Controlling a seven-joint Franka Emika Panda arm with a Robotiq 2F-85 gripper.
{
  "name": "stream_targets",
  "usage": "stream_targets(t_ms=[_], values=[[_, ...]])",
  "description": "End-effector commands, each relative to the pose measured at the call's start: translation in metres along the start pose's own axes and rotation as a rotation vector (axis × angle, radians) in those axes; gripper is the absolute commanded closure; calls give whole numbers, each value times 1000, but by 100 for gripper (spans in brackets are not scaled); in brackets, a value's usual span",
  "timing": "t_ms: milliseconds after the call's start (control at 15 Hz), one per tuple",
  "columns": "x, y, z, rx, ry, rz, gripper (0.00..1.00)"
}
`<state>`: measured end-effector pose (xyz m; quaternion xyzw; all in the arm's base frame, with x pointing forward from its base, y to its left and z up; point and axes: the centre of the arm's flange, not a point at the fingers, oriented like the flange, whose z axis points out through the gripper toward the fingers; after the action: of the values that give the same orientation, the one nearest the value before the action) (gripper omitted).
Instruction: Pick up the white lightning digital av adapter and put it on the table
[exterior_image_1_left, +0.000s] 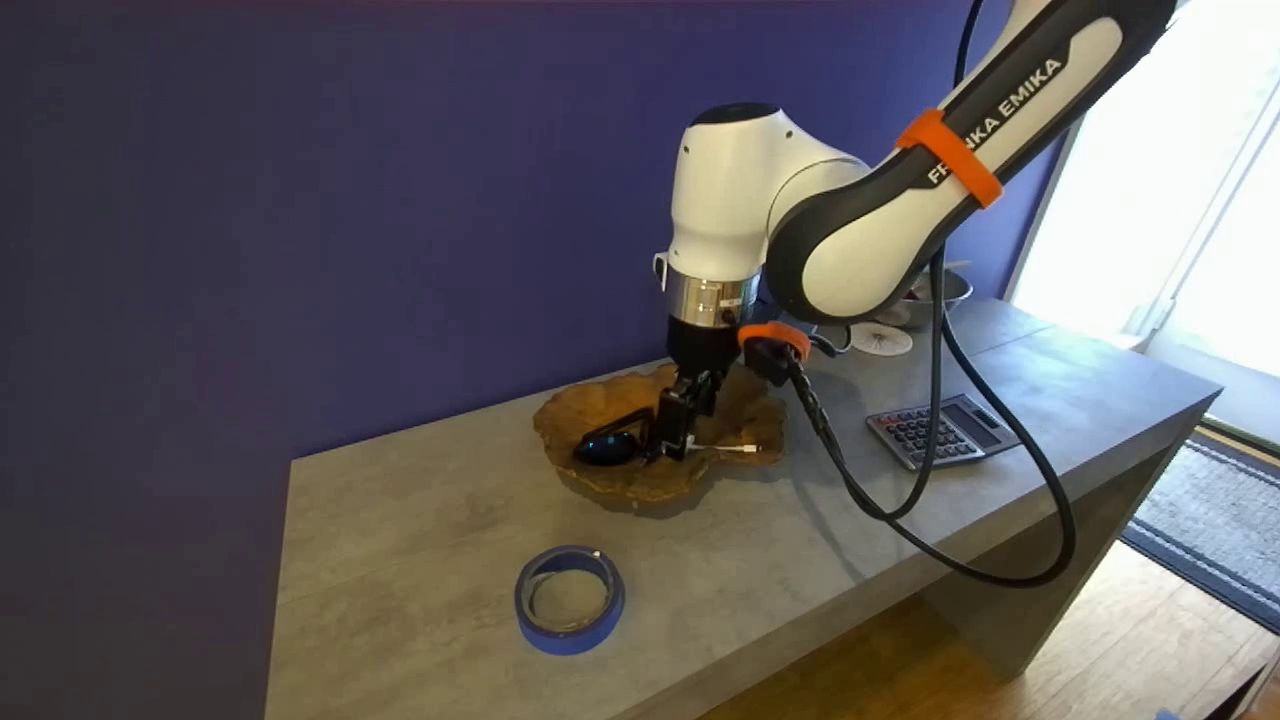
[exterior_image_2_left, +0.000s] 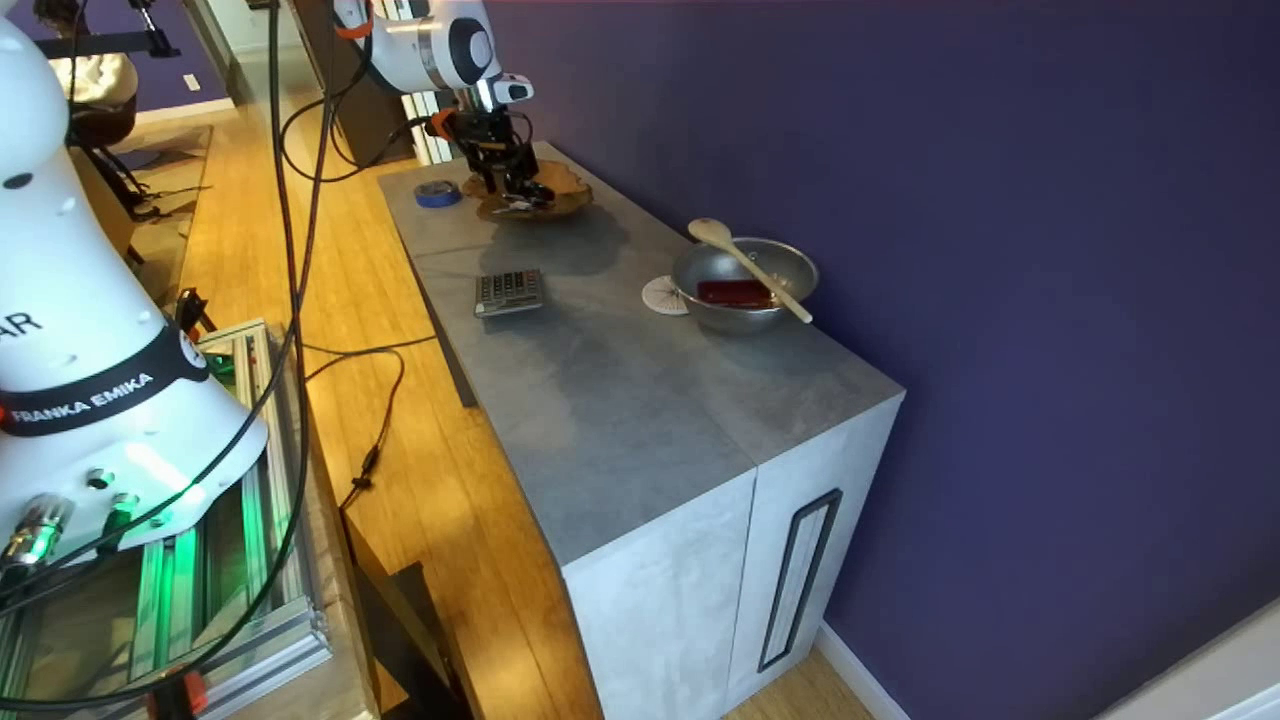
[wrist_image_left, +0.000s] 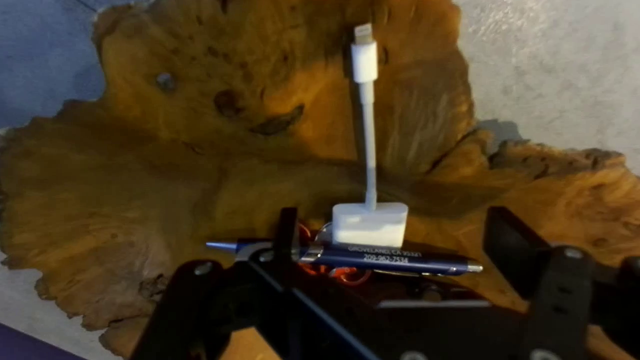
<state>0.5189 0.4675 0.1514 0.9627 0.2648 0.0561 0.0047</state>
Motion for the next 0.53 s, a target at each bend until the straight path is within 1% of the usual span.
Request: stream_targets(t_ms=[0, 67, 133, 200, 267, 333, 467], values=[[9, -2, 9, -28, -9, 68, 35], [8, 0, 10, -30, -13, 81, 42], [8, 2, 12, -29, -14, 90, 45], [9, 3, 14, -31, -18, 99, 59], [9, 4, 15, -30, -25, 105, 63], [9, 5, 17, -28, -34, 111, 73], [10, 5, 16, -21, -49, 114, 87]])
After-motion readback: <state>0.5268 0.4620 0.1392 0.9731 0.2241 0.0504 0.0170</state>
